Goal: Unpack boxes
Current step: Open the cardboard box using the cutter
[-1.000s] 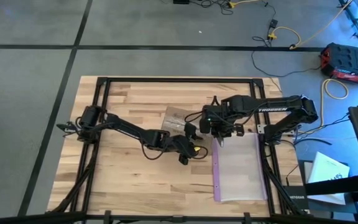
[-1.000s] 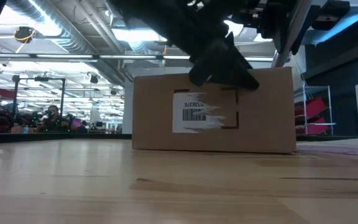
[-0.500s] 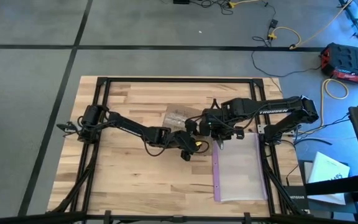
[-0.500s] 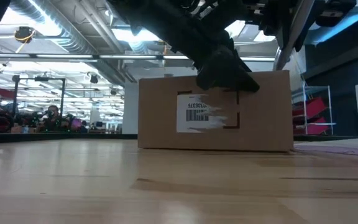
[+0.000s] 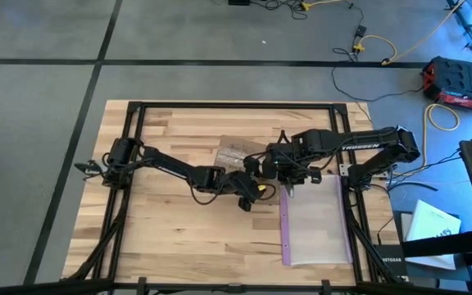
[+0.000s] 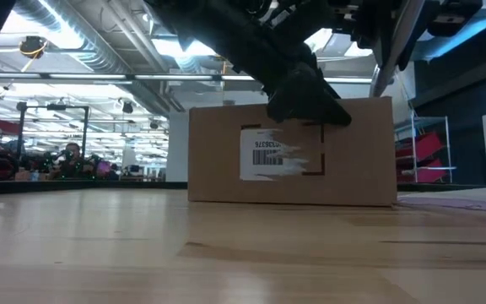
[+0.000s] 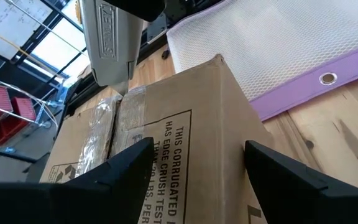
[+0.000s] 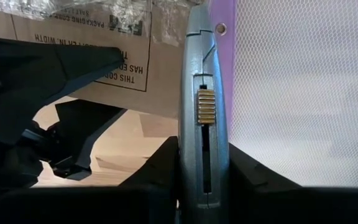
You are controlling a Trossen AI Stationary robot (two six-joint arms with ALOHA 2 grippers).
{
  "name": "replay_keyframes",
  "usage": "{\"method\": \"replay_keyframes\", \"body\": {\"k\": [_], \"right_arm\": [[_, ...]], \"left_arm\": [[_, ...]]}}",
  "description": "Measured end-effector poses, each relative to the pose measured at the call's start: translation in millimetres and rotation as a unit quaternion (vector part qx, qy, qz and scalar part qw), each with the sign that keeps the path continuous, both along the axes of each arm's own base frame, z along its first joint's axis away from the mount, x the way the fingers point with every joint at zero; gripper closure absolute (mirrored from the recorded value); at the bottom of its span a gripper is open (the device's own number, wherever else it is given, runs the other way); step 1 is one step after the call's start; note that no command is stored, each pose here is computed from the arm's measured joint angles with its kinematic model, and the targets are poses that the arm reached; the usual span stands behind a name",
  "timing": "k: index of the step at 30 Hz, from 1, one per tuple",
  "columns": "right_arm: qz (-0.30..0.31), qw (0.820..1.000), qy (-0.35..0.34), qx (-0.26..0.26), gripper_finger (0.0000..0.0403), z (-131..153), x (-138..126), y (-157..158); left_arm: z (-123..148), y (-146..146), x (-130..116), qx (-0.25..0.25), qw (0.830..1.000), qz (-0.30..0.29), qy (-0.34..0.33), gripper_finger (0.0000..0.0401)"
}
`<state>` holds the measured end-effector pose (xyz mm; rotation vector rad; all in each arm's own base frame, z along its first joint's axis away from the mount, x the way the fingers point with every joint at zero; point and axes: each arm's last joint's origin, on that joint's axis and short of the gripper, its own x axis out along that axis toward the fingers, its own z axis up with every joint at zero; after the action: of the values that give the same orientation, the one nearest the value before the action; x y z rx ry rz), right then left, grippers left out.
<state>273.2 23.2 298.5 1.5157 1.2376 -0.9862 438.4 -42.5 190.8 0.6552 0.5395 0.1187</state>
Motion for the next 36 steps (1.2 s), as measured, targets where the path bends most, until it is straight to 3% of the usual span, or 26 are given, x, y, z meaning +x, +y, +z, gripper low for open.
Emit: {"method": "replay_keyframes", "body": {"k": [22, 25, 29, 36], "right_arm": [[0.028, 0.999, 0.003, 0.026, 0.0341, 3, -4, 14], [0.031, 0.999, 0.032, 0.009, 0.0341, 7, -17, 14], [0.033, 0.998, 0.03, -0.054, 0.0341, 16, -31, 13], [0.049, 0.984, 0.031, -0.169, 0.0341, 25, -51, 14]], "left_arm": [[1, 9, 1, -0.01, 1.0, 0.013, -0.004, 0.0164], [1, 9, 0, -0.006, 1.0, 0.015, 0.003, 0.0164], [7, 9, -5, -0.003, 1.0, 0.015, 0.015, 0.0164], [48, 18, -23, -0.019, 0.999, 0.045, -0.002, 0.0164]]}}
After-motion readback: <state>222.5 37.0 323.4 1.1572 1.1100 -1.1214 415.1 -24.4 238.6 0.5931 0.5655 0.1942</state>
